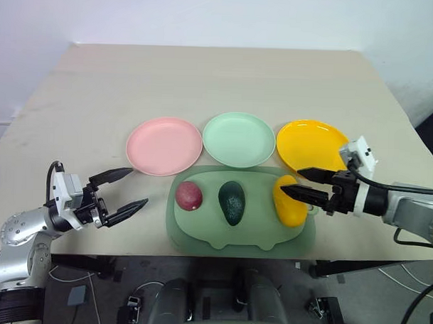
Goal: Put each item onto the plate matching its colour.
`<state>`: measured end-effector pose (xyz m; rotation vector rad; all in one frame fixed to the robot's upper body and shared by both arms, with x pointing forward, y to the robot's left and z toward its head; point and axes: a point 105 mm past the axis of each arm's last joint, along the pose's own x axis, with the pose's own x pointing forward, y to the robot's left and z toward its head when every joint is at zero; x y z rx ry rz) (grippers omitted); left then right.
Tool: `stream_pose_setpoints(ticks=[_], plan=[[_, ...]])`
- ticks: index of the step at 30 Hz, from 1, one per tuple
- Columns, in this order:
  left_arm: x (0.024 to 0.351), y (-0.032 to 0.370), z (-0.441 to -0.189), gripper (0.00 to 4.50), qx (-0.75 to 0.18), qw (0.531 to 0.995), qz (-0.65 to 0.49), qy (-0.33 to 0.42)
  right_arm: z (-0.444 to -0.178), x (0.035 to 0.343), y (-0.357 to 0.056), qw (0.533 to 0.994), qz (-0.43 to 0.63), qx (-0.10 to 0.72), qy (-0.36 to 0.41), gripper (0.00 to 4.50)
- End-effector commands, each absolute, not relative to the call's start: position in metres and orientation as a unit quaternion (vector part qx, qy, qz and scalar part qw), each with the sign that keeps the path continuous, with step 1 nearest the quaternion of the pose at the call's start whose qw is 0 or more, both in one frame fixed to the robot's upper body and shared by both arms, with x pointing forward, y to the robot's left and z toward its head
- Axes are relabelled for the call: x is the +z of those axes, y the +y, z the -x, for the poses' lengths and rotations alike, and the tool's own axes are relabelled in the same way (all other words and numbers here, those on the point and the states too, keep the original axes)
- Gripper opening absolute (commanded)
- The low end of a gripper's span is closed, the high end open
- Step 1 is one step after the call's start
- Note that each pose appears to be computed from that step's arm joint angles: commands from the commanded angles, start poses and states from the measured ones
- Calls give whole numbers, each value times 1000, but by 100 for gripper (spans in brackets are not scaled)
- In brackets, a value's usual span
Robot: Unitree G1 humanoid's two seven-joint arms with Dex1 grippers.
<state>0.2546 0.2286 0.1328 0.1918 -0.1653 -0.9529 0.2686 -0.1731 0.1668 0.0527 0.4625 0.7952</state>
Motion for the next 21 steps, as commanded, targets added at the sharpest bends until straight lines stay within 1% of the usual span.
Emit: stream_pose_setpoints(ticks=[1, 4, 7, 13, 17, 20, 21], plan=[[139, 220, -254, 446, -464, 875, -102, -95, -270, 168, -167, 909, 12, 359, 211, 450], [139, 217, -254, 446, -464, 875, -99, -95, -273, 153, -172, 916, 12, 323, 238, 450], [139, 216, -254, 446, -462, 876, -98, -96, -269, 140, -173, 912, 26, 314, 262, 450], [141, 216, -257, 446, -458, 878, -97, -100, -270, 123, -173, 911, 32, 297, 284, 450], [141, 216, -258, 446, -455, 879, -96, -102, -274, 119, -170, 913, 28, 293, 284, 450], [141, 216, -257, 450, -452, 881, -97, -102, -275, 117, -171, 911, 40, 294, 285, 395], [141, 216, -257, 450, -452, 881, -97, -102, -275, 117, -171, 910, 44, 296, 286, 362]])
